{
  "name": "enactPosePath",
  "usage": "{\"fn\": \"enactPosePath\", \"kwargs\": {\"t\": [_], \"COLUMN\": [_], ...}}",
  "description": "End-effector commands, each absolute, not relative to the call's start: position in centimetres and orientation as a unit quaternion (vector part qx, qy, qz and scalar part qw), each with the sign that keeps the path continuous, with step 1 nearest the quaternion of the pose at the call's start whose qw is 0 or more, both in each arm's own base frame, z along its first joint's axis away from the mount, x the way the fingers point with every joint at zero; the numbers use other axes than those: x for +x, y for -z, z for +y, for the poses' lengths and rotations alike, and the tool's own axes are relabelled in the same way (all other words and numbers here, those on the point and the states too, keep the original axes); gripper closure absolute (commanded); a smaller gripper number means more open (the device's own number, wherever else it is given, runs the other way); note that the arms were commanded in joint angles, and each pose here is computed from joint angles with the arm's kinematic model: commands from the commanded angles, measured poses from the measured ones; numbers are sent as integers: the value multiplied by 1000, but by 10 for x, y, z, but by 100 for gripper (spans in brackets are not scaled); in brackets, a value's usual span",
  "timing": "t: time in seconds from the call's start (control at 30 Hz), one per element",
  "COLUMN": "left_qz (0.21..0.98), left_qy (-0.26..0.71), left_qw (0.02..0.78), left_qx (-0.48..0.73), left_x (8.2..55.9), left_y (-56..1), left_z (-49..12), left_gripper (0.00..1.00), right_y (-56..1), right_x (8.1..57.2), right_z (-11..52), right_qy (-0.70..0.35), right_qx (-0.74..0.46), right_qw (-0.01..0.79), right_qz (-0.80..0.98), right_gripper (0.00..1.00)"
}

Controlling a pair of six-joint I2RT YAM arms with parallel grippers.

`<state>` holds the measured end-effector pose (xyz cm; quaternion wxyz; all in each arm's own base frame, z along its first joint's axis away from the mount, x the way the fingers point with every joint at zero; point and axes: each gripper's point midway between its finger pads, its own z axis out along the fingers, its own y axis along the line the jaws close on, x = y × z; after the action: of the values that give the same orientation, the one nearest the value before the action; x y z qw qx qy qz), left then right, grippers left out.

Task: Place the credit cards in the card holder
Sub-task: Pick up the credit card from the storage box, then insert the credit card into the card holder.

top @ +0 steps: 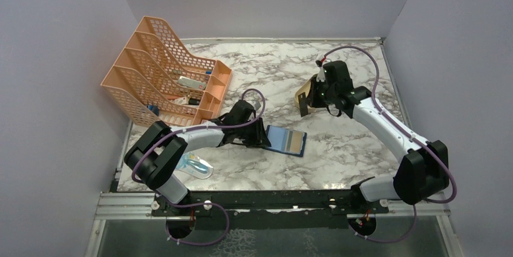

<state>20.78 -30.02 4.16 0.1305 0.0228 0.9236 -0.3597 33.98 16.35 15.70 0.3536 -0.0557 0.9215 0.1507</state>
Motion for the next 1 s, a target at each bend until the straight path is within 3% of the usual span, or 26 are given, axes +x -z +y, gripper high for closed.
{"fn": "enactPosePath", "kwargs": {"t": [0.0, 0.27, 0.67, 0.97], "left_qz": [911, 902, 936, 942], "left_qy": [393, 412, 309, 297], "left_qw": [119, 127, 165, 150], "left_qx": [26, 26, 44, 42], "left_x": [200, 202, 225, 219], "left_y": [-48, -59, -42, -23], "left_z": [-313, -320, -291, -286], "left_gripper": [68, 67, 67, 81], "right_y": [-164, -134, -84, -49], "right_x": [313, 276, 248, 239], "right_z": [194, 209, 206, 202], "right_qy": [-263, -340, -355, -341], "right_qx": [-37, -3, 62, 84], "right_qw": [337, 280, 227, 197], "right_qz": [903, 898, 905, 915], "right_gripper": [99, 99, 99, 99]}}
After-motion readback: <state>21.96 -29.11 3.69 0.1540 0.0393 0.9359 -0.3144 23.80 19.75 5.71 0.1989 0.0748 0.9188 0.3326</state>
